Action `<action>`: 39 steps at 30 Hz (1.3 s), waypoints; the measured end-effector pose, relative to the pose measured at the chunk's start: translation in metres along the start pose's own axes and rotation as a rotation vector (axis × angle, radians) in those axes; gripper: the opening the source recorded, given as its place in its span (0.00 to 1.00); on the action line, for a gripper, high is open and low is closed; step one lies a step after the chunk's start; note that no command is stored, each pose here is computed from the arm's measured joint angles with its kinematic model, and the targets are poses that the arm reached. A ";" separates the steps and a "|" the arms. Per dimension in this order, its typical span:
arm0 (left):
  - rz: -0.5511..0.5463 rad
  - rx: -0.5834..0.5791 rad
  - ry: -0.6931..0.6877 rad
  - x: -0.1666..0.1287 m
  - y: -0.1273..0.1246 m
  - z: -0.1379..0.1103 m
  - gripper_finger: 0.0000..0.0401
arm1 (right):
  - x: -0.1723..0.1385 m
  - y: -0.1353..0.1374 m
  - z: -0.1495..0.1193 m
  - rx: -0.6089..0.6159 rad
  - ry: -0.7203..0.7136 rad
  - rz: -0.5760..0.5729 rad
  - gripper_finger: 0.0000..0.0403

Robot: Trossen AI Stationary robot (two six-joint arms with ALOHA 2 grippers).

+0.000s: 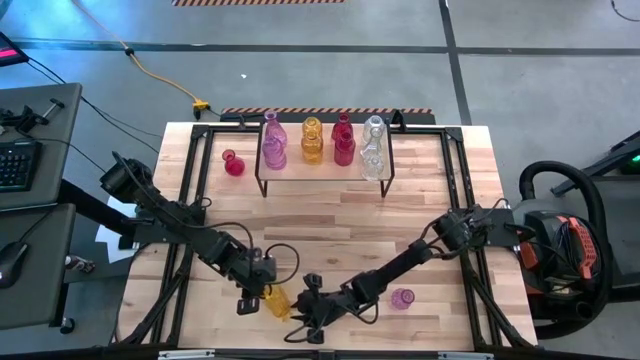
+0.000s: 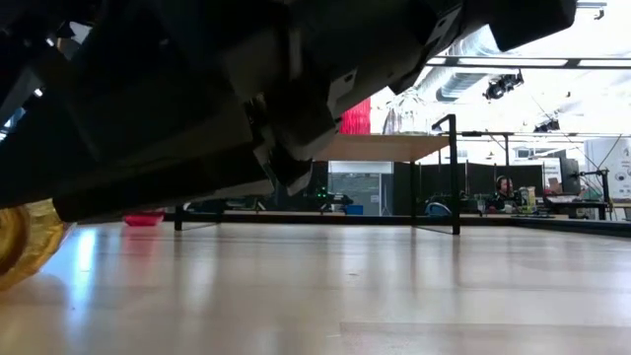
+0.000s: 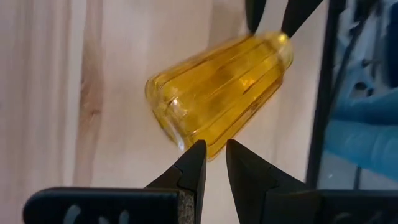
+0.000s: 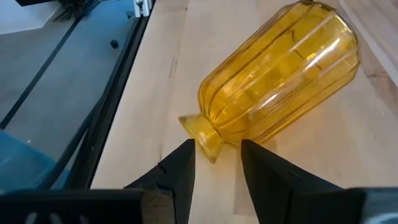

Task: Sort vases onto shelf
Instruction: Put the yellow vase on the shelf aligned with the other yellow vases

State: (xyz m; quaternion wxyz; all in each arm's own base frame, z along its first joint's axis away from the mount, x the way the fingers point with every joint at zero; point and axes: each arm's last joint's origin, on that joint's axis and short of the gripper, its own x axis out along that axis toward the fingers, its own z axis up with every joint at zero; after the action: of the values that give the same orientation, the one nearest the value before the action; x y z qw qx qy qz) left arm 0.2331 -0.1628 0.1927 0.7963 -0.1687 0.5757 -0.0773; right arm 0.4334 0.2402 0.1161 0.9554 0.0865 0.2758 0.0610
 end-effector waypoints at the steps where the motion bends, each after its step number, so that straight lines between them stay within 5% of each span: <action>1: -0.012 -0.007 -0.013 0.000 -0.001 0.001 0.13 | 0.000 0.000 0.000 -0.003 0.000 0.000 0.31; 14: -0.018 -0.030 -0.017 0.000 -0.002 0.002 0.13 | -0.002 0.007 -0.004 0.026 0.029 0.051 0.31; 27: -0.053 -0.070 -0.046 0.001 -0.007 0.004 0.13 | -0.001 -0.001 -0.005 0.144 0.027 -0.064 0.31; 39: -0.099 -0.058 -0.041 0.048 -0.018 0.004 0.13 | -0.002 -0.005 -0.009 0.285 0.038 -0.138 0.31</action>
State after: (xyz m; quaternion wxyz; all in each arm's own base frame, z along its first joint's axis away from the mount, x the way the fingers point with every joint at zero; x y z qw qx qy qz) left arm 0.2537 -0.1941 0.1576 0.7980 -0.2216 0.5521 -0.0963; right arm 0.4272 0.2368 0.1081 0.9300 0.2008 0.3048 -0.0427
